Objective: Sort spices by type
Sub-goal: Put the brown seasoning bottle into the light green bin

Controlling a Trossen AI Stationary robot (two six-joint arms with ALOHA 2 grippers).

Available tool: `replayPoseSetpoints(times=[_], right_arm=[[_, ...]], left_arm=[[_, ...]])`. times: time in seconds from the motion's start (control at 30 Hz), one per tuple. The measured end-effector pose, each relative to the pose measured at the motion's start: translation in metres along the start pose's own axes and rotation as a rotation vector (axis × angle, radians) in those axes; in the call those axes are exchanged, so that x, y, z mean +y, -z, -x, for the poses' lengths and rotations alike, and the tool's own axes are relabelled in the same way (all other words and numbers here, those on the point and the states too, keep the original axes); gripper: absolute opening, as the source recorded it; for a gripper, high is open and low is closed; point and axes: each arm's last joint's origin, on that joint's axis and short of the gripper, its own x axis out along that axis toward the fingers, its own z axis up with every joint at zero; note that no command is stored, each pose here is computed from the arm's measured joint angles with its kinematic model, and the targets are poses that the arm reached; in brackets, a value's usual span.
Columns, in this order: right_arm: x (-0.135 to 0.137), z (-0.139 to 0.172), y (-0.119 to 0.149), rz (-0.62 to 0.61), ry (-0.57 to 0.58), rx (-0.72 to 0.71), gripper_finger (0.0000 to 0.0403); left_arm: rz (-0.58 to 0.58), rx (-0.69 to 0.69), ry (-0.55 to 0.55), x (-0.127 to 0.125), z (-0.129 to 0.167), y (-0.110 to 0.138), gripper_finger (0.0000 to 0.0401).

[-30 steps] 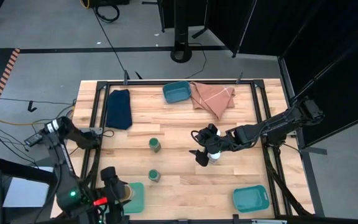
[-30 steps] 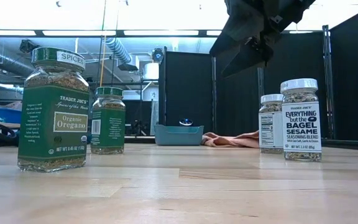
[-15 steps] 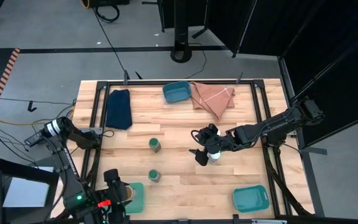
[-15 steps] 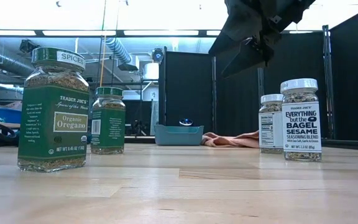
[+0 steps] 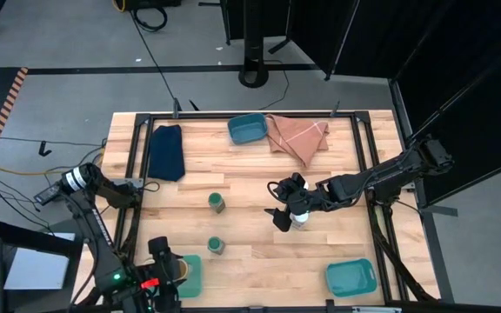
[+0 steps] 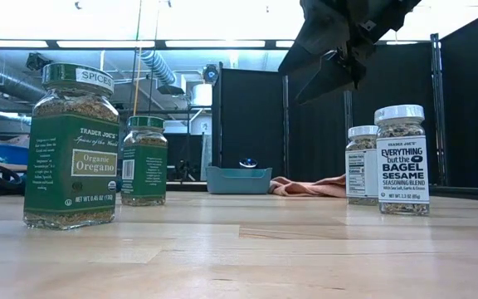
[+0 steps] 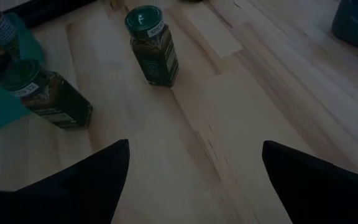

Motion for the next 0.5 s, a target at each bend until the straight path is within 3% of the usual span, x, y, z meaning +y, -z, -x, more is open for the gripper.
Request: replayPoseSetpoints(times=[0.2,0.5], right_arm=[[0.000,0.000,0.000,0.000,0.001,0.000,0.0374],[0.000,0.000,0.000,0.000,0.001,0.000,0.0374]], left_arm=[[0.049,-0.026,0.061,0.009,-0.003,0.005,0.0292],[0.051,-0.028,0.059,0.023,-0.009,0.014,0.0292]])
